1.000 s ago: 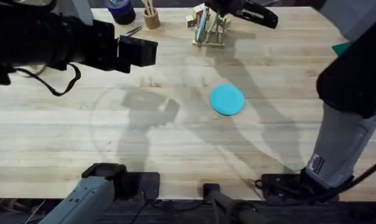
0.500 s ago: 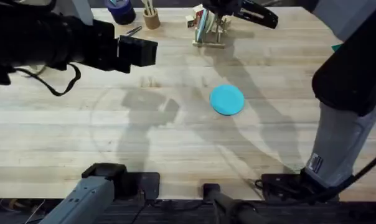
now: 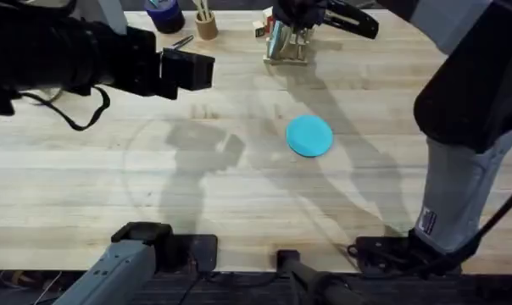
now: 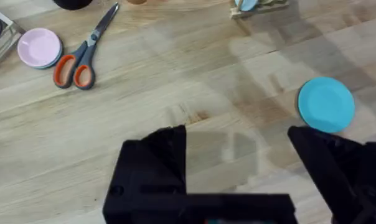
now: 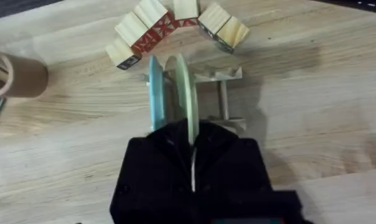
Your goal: Pick up the plates from the table one by one and place each into a slot on the dish rack.
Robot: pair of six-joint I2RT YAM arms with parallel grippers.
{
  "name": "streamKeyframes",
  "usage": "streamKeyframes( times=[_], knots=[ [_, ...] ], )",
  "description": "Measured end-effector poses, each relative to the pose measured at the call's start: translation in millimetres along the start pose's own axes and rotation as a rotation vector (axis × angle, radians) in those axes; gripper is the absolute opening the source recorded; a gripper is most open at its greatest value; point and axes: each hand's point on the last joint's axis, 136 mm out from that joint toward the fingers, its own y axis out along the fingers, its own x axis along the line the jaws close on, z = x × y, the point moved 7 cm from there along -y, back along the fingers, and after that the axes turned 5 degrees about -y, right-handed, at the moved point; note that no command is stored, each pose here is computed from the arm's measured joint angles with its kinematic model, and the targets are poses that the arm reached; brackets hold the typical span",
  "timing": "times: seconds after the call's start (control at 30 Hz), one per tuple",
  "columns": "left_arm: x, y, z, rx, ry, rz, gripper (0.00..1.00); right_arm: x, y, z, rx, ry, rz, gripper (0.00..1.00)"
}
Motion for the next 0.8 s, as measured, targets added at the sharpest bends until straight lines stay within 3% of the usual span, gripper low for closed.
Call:
streamKeyframes(
  times=[0.13,0.6,0.8],
  knots=[
    [0.0,0.1,0.0,0.000,0.000,0.000,0.993,-0.1,-0.1,-0.1,-0.001,0.000,0.000,0.040],
    [0.0,0.1,0.0,0.000,0.000,0.000,0.995,-0.1,0.0,-0.1,-0.001,0.003,0.001,0.205],
    [0.0,0.0,-0.1,0.000,0.000,0.000,0.993,-0.1,0.0,-0.2,-0.001,0.003,0.001,0.221]
  ],
)
